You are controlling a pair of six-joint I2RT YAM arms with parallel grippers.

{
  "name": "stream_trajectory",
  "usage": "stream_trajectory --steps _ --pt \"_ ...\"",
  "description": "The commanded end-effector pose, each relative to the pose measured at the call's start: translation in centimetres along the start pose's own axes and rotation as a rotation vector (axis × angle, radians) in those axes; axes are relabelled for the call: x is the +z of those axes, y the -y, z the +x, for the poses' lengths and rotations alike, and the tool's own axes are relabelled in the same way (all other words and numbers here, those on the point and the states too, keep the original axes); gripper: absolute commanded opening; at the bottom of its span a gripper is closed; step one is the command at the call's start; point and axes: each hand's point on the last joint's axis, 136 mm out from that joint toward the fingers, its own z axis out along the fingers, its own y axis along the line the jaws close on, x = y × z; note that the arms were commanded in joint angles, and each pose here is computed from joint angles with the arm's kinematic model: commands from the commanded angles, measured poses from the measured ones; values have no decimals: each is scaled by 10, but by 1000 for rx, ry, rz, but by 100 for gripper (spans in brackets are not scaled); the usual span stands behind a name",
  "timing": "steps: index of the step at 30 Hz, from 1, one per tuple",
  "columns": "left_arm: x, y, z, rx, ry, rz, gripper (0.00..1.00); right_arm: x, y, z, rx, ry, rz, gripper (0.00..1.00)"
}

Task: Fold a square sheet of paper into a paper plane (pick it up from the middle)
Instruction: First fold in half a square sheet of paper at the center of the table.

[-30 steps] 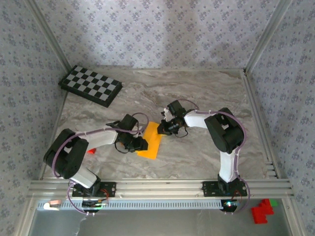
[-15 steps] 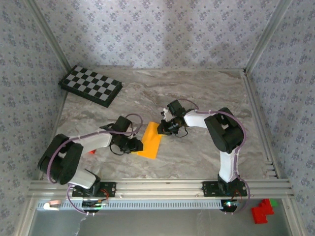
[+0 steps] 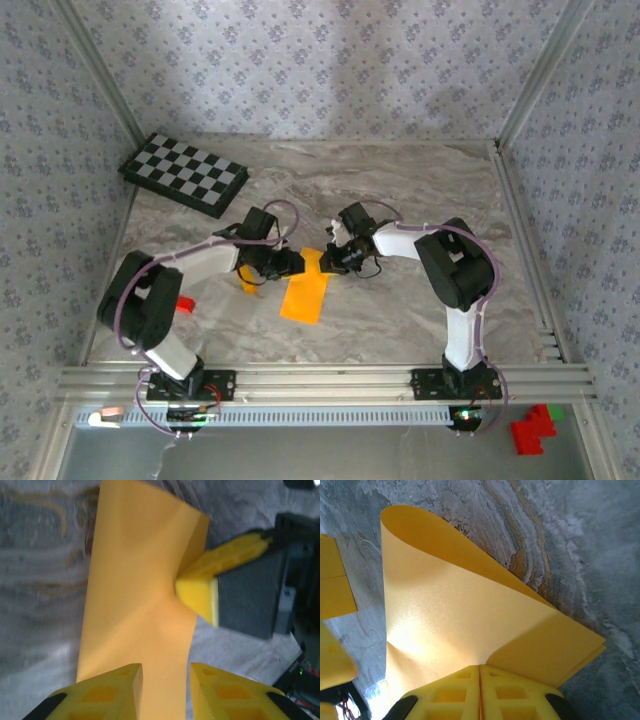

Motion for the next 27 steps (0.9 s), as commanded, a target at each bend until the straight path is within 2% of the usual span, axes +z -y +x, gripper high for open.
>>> stream_trajectory --steps 1,7,10,15,19,27 --pt "12 0 -16 30 -2 5 31 20 85 52 111 -139 298 10" --pt "28 -19 -31 4 -13 -23 31 18 89 54 106 -144 309 10" --pt "25 -29 -33 -15 -9 -37 31 16 92 56 108 -148 317 9" --pt "11 -3 -41 3 25 50 32 15 95 57 110 -150 318 10" --pt "15 17 -43 28 20 95 33 16 95 56 111 -151 315 10" --pt "38 -4 -58 4 -5 41 33 16 95 55 112 -154 316 10"
